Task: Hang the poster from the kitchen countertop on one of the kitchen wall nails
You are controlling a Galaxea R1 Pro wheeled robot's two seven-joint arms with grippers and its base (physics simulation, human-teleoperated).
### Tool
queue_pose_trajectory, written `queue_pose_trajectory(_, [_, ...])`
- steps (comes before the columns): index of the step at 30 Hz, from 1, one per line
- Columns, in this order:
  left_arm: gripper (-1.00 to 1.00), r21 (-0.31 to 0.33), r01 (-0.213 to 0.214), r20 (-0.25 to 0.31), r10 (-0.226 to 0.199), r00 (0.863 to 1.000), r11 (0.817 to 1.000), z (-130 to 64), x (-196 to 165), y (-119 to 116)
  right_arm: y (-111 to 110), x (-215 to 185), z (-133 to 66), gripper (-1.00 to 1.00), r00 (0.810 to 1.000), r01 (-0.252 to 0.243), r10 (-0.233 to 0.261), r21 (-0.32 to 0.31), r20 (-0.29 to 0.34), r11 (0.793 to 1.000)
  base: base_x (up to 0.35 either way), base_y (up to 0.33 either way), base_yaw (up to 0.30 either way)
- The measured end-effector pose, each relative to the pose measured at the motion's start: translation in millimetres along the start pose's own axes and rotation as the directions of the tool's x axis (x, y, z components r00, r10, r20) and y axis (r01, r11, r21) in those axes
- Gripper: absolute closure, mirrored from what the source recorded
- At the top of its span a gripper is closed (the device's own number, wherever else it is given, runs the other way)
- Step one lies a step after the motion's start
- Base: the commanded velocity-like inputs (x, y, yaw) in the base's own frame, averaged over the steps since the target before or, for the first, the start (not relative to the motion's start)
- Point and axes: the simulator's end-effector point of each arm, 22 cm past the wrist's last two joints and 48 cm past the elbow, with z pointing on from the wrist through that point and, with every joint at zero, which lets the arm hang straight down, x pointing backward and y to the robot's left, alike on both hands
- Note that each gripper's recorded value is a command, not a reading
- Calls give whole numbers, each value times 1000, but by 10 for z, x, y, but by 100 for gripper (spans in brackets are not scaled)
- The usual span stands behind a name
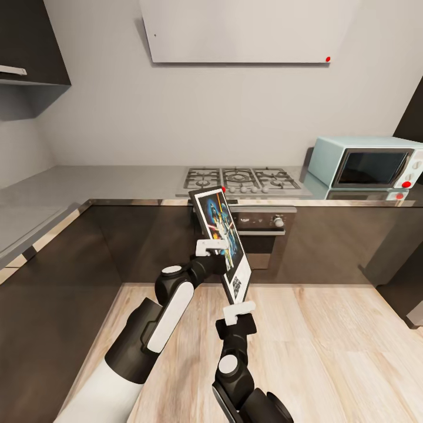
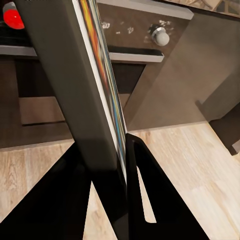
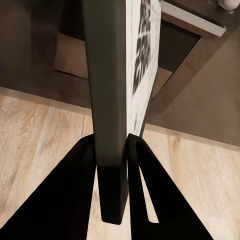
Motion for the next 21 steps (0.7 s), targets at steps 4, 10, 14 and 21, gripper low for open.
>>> queue_pose_trajectory(4, [-100,65,69,-15,-68,998,996,-5,22,-151,46,2,-7,100,1000,-19,19,-17,0,1000,0,0,0])
queue_pose_trajectory(10, [-100,66,70,-18,-69,997,995,-5,28,-154,46,2,-8,100,1000,-21,21,-17,0,1000,0,0,0])
queue_pose_trajectory(14, [-100,66,70,-19,-69,997,995,-5,30,-153,46,1,-8,100,1000,-21,21,-17,0,1000,0,0,0])
queue_pose_trajectory(21, [-100,67,72,-18,-70,997,995,-6,24,-151,46,2,-8,100,1000,-21,21,-16,0,1000,0,0,0])
